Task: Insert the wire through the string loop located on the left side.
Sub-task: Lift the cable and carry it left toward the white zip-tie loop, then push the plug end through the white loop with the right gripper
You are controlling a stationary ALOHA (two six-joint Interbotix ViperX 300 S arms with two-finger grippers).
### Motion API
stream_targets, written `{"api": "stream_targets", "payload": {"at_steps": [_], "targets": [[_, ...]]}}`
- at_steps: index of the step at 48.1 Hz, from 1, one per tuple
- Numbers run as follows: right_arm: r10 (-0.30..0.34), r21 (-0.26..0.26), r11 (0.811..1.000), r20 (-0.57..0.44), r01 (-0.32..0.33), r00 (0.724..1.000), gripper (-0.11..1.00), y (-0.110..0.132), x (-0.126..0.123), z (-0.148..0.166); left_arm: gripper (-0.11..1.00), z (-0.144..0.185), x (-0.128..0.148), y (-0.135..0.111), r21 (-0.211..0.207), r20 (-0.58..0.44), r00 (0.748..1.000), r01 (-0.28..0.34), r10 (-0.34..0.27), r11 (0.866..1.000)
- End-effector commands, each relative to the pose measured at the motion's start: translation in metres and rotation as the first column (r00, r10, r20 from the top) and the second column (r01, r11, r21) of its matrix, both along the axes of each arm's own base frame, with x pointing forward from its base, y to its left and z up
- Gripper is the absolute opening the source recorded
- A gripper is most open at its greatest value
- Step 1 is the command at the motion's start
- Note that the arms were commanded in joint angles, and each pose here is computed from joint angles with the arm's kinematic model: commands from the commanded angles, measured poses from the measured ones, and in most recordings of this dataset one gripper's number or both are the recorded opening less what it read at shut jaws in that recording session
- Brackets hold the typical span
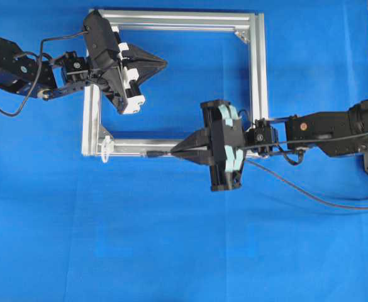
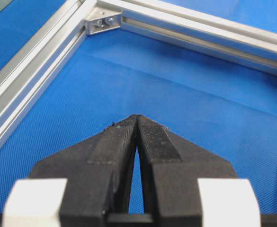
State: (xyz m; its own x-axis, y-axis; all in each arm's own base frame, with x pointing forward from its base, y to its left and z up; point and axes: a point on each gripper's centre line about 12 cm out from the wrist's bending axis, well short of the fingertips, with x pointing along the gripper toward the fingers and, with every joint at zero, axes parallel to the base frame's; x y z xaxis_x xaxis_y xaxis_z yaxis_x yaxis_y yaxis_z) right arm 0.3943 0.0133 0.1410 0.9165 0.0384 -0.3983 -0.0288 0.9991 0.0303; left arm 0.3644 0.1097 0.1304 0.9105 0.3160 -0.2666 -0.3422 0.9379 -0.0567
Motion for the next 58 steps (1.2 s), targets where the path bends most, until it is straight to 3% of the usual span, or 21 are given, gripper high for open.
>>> {"api": "stream_targets", "payload": {"at_steps": [1, 16, 44, 58], "targets": [[-0.013, -0.003, 1.0, 0.051, 0.014, 0.999, 0.0, -0.006, 0.002, 0.016, 0.0, 0.016, 0.003, -0.001, 0.013, 0.047, 0.999, 0.003, -0.004, 1.0], [-0.022, -0.004, 1.0, 0.055, 0.022, 0.998, 0.0, -0.01, 0.007, 0.014, 0.0, 0.017, 0.004, -0.001, 0.014, 0.05, 0.999, 0.005, -0.006, 1.0], [-0.015, -0.01, 1.0, 0.071, 0.016, 0.997, 0.0, -0.009, 0.058, 0.001, 0.0, 0.017, 0.003, 0.0, 0.014, 0.05, 0.999, 0.003, -0.004, 1.0], [-0.013, -0.012, 1.0, 0.077, 0.014, 0.997, 0.0, -0.009, 0.063, 0.001, 0.0, 0.016, 0.003, -0.001, 0.013, 0.047, 0.999, 0.005, -0.006, 1.0]]}}
